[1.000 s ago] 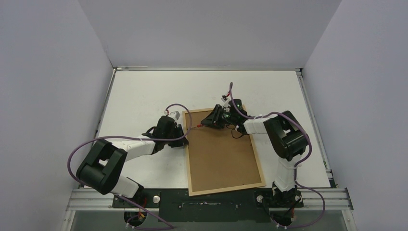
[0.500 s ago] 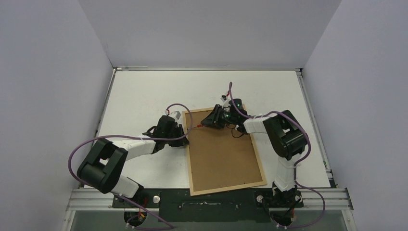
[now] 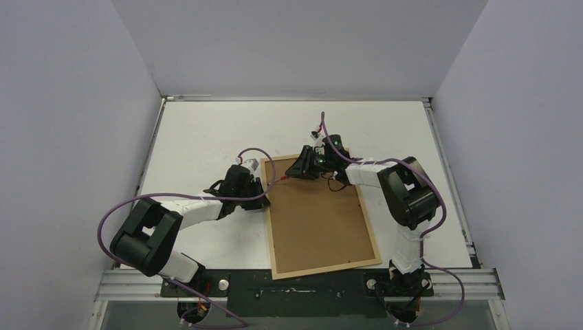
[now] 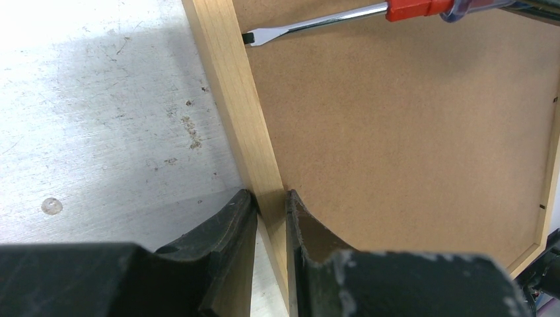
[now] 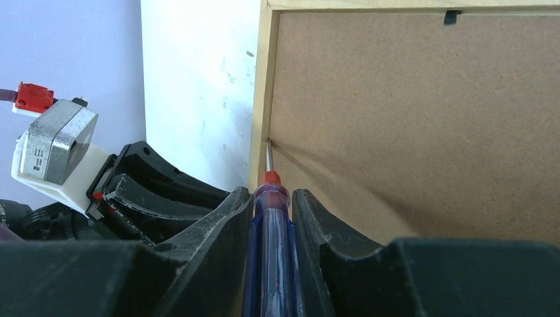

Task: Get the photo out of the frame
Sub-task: Release the photo frame item from the photo frame.

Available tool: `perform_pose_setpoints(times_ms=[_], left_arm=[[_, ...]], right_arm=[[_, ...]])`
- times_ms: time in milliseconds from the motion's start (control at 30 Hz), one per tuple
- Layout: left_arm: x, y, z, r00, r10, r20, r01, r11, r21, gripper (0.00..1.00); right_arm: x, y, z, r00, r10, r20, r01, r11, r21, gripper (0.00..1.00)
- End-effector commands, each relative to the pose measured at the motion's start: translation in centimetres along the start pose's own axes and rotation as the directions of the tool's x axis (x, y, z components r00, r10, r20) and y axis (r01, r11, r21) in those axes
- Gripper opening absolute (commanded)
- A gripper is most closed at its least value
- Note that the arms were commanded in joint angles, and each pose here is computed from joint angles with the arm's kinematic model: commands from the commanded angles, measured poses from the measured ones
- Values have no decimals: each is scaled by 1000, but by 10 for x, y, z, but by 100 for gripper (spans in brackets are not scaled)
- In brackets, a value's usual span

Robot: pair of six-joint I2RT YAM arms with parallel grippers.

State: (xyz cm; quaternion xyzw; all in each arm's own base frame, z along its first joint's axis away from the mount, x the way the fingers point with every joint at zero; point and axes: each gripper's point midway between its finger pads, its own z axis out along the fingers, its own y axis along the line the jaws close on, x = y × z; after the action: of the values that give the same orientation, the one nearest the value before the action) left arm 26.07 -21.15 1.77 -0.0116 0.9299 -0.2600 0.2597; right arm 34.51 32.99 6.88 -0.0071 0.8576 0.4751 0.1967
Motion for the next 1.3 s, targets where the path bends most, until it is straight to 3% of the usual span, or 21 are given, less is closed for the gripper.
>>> perform_pose_setpoints(times_ms=[0, 700, 1267], left_arm=[[49, 12, -4, 982, 21, -190, -25, 1000, -19, 0], [47, 17, -8, 987, 22, -159, -28, 999, -32, 0], [45, 21, -11, 992, 8, -127, -15, 999, -51, 0]], right_arm=[[17, 5, 6, 994, -105, -42, 108, 991, 77, 0], [26, 53, 11, 938, -332, -98, 346, 910, 227, 0], [42, 89, 18, 910, -404, -95, 414, 862, 293, 0]])
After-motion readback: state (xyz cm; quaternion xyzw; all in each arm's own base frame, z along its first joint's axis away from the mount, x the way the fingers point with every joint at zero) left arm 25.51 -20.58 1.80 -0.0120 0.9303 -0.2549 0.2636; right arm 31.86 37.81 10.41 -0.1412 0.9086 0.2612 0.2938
